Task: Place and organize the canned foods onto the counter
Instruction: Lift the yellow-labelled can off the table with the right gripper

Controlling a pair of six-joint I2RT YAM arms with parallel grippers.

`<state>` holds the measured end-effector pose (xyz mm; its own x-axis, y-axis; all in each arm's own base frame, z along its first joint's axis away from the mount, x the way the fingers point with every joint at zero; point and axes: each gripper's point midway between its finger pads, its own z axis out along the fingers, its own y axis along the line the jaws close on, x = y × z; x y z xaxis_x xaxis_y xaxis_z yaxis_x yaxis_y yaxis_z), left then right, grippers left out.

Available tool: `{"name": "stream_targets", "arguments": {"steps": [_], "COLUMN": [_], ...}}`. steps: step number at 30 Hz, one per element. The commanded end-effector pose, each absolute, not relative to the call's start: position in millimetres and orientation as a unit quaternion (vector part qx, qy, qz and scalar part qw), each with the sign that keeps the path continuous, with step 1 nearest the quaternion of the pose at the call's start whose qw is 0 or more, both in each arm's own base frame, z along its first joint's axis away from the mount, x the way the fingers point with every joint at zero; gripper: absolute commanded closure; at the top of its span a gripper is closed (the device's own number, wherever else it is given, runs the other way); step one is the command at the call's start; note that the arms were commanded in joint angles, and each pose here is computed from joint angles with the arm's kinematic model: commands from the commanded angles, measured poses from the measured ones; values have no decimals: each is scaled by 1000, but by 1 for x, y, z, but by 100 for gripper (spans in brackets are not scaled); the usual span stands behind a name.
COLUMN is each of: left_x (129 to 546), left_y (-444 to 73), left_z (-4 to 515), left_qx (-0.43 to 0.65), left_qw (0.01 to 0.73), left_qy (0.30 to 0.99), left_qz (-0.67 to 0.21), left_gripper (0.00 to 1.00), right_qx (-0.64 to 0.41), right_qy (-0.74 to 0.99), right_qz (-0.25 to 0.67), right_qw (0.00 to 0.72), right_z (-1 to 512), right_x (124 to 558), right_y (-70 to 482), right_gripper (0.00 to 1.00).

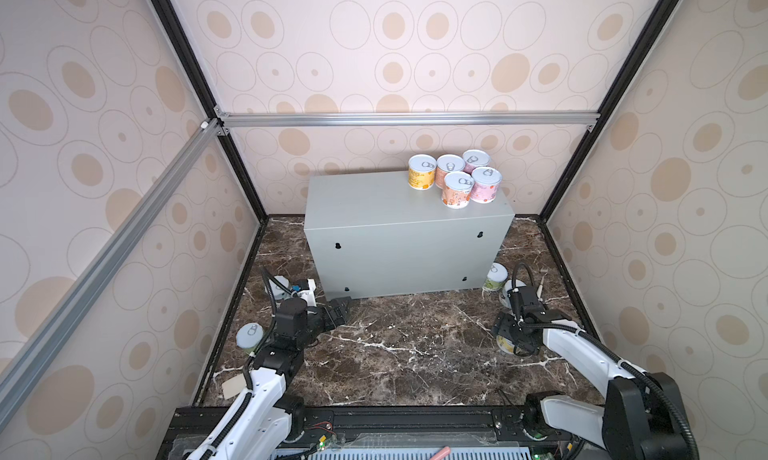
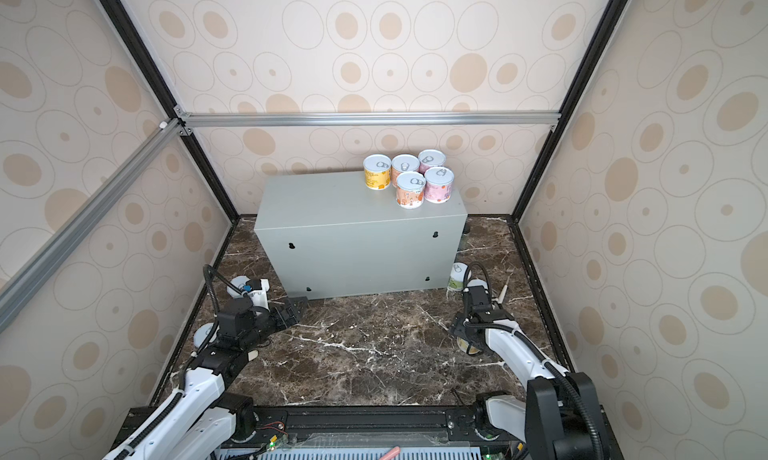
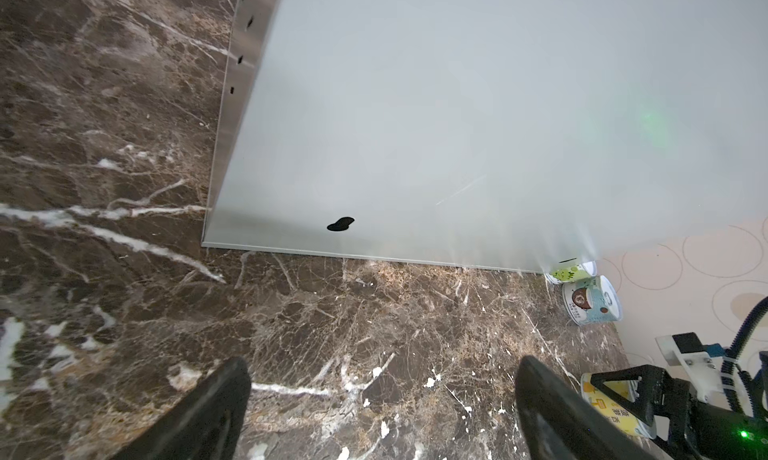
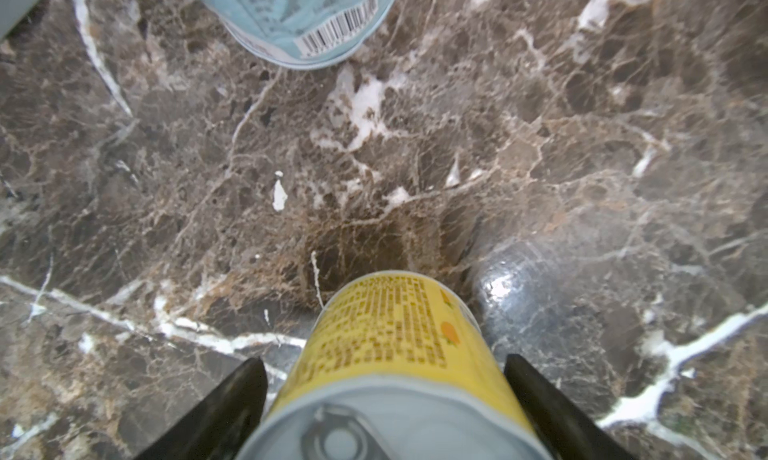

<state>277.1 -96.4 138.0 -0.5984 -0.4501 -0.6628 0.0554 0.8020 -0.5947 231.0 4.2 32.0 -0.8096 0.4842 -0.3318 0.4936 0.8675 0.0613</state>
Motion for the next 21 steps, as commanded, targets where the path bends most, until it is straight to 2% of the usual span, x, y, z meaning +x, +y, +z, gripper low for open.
{"name": "stream_targets", "arguments": {"steps": [1, 5, 12, 18, 21], "left_x": [279, 278, 280, 279, 279], "left_y": [-94, -93, -90, -87, -85], "left_z": [145, 145, 151, 161, 167], "left_qx": [-114, -116, -116, -114, -111], "left_qw": [445, 448, 454, 462, 466], "left_qy": [841, 840, 840, 839, 839], "left_qz": [-286, -282, -274, -265, -257], "left_gripper": [1, 1, 1, 1, 1], "right_qx": [245, 232, 200, 175, 157], "right_qy": [955, 960, 966, 968, 969], "right_qz": [-23, -33, -35, -25, -13], "right_qw": [165, 152, 157, 180, 190], "right_z": [31, 30, 44, 70, 84], "right_x": [232, 234, 238, 241, 243], "right_y": [8, 12, 21, 25, 31], "right_gripper": [12, 16, 30, 36, 36]}}
